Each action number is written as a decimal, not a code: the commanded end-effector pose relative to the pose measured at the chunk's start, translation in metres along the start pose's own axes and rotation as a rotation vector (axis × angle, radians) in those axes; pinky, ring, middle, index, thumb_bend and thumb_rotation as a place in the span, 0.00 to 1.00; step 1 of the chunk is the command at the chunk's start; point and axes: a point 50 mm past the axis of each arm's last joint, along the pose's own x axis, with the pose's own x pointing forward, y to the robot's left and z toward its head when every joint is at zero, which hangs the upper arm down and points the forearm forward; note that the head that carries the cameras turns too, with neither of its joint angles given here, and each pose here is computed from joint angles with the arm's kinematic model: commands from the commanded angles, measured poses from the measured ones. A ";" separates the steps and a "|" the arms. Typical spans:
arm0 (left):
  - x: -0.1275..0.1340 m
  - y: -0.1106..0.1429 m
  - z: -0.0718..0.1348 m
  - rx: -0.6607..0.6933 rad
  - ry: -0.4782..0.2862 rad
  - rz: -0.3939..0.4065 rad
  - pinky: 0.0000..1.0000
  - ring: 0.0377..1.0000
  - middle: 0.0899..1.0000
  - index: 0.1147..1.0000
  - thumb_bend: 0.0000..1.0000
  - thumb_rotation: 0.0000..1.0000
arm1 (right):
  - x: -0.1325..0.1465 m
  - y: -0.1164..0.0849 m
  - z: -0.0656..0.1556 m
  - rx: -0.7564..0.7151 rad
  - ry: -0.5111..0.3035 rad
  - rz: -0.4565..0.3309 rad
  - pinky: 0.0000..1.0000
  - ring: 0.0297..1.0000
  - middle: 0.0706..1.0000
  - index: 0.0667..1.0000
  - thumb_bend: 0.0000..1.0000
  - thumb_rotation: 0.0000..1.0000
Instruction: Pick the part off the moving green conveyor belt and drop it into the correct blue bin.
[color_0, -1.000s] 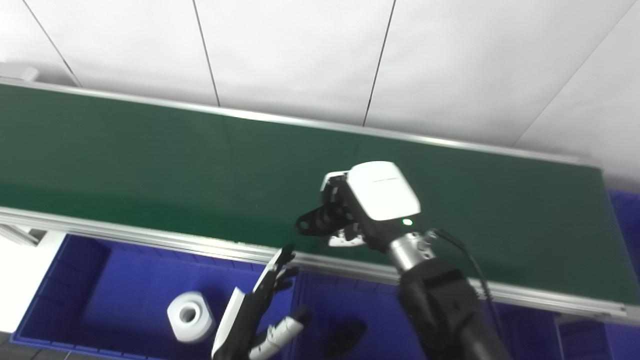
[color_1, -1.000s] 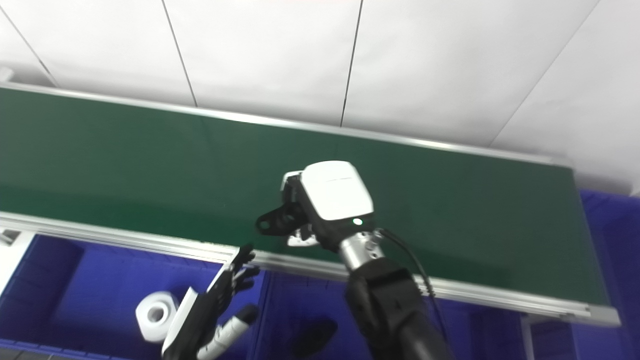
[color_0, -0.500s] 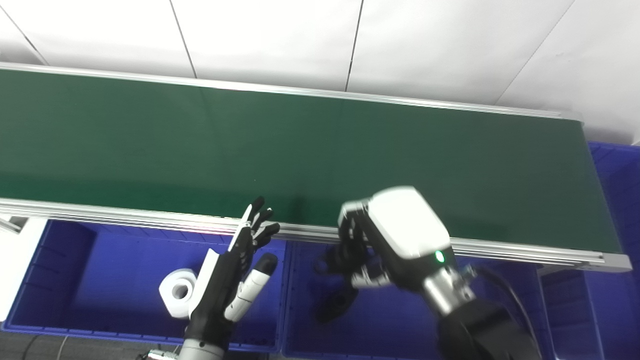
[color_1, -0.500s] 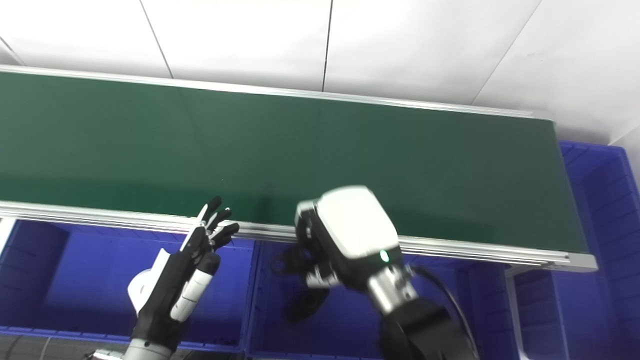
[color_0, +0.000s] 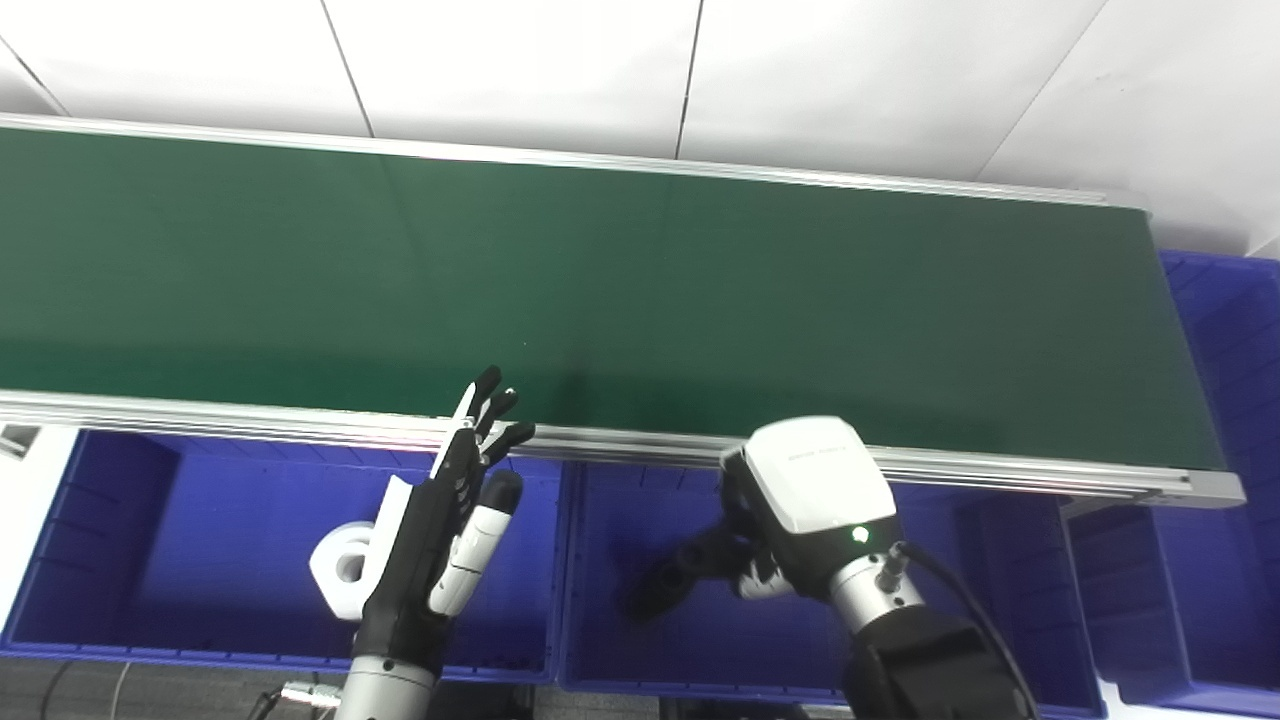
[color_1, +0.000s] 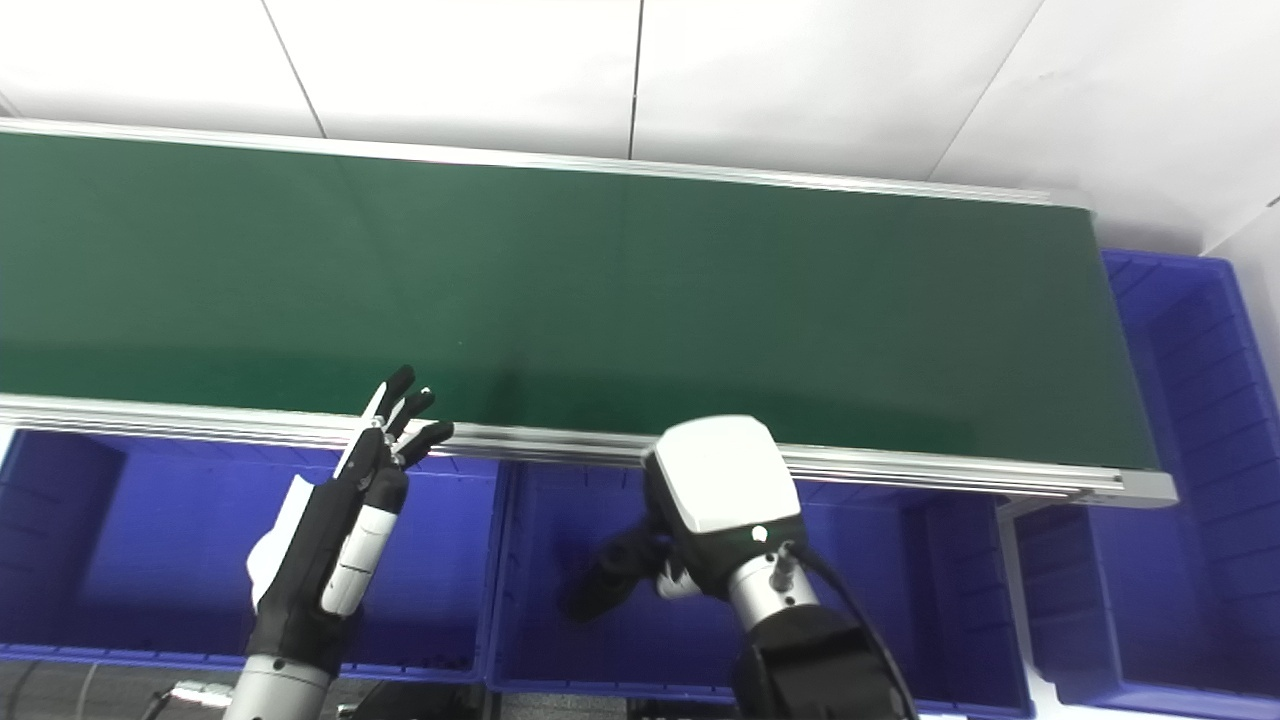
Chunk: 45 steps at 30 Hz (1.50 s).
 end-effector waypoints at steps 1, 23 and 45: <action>-0.003 0.000 0.010 -0.004 -0.050 0.001 0.94 0.86 0.94 0.97 0.52 0.95 | -0.003 -0.008 0.002 -0.037 -0.028 -0.016 0.66 0.73 0.78 0.81 0.99 0.77; -0.007 -0.009 -0.001 -0.002 -0.039 0.014 0.89 0.84 0.93 0.96 0.52 0.97 | -0.070 -0.040 0.038 1.013 -0.340 -0.176 0.62 0.72 0.77 0.75 0.91 0.99; 0.001 0.010 -0.048 -0.020 -0.055 0.045 0.96 0.86 0.93 0.98 0.49 0.99 | -0.005 0.072 0.089 1.774 -0.005 -0.744 0.93 0.92 0.95 0.93 0.67 1.00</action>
